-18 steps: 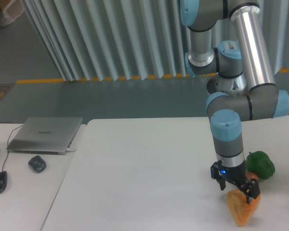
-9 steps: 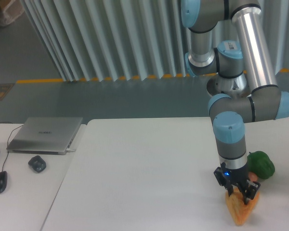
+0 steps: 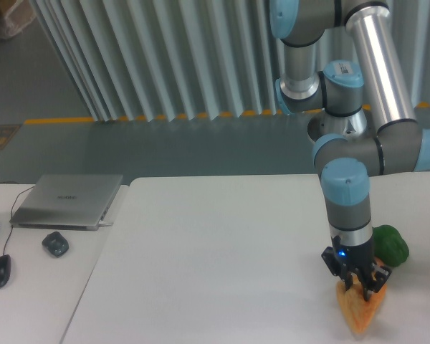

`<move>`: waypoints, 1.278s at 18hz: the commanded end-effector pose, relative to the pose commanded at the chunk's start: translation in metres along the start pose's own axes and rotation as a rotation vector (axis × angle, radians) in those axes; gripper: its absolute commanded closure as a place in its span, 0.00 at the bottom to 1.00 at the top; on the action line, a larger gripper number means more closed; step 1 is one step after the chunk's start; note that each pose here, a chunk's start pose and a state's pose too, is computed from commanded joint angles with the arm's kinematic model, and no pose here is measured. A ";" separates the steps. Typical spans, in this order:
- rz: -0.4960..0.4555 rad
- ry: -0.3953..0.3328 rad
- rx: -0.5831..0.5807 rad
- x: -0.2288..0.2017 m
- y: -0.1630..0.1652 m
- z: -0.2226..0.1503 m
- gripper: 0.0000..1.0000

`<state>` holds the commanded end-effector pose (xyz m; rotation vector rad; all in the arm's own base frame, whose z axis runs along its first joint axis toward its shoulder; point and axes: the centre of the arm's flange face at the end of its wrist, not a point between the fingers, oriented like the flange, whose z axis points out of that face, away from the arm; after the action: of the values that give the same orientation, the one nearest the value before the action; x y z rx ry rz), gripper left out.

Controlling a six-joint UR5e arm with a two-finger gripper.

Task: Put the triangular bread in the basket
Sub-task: 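Close the gripper on the triangular bread slice, then lift the bread slice and carry it out past the pepper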

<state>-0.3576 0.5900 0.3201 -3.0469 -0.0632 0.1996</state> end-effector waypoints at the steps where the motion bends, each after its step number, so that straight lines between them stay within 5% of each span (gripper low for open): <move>1: -0.006 0.002 0.015 -0.004 0.000 -0.006 0.57; 7: -0.036 0.076 0.095 -0.013 0.013 -0.041 0.57; 11: 0.249 0.100 0.063 -0.021 0.035 -0.059 0.57; 14: 0.270 0.112 0.051 -0.037 0.052 -0.064 0.57; 23: 0.546 0.085 0.062 -0.072 0.083 -0.080 0.57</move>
<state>-0.4154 0.4969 0.4010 -2.9296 0.7658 0.1021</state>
